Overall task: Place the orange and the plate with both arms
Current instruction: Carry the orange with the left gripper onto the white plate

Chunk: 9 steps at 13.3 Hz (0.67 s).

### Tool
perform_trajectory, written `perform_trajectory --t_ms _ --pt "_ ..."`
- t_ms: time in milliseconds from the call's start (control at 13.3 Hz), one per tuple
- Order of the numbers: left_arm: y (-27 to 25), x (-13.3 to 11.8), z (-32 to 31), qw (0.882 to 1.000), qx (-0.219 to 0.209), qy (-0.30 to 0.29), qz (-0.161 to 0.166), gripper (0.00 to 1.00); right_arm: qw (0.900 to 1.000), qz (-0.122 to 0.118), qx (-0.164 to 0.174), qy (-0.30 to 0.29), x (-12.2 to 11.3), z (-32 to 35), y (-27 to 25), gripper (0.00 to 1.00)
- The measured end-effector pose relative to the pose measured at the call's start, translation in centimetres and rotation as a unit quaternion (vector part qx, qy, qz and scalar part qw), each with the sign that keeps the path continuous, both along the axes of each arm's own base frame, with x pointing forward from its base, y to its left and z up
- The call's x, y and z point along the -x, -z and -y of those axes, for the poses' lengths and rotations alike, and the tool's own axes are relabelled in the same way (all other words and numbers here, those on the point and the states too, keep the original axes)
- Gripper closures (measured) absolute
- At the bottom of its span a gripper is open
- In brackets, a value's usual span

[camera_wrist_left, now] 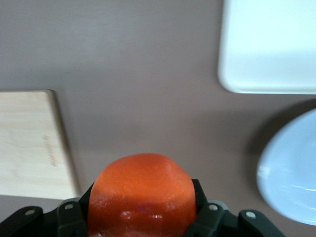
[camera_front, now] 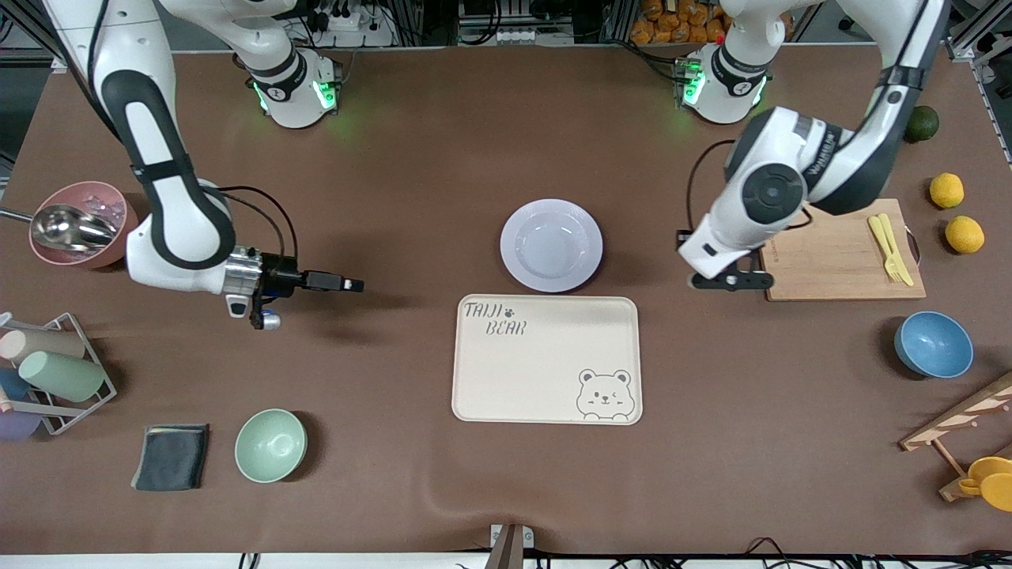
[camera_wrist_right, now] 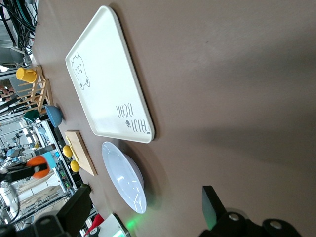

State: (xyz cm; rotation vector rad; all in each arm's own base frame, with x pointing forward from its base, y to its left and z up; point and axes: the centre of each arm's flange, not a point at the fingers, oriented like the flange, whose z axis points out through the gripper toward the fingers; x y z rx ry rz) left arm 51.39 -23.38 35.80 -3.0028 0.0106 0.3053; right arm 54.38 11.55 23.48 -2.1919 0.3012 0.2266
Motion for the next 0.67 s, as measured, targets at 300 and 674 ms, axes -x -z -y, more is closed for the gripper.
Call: perform_trajectory --t_ms 300,674 --pt "1.8 2.4 12.9 0.998 0.017 -0.051 -0.012 0.27 1.000 0.010 0.006 0.008 0.6 -1.9 0.6 0.00" --pt "8.6 5.6 22.3 0.996 0.008 -0.066 -0.055 0.27 1.000 0.016 0.004 0.002 1.3 -4.0 0.9 0.00"
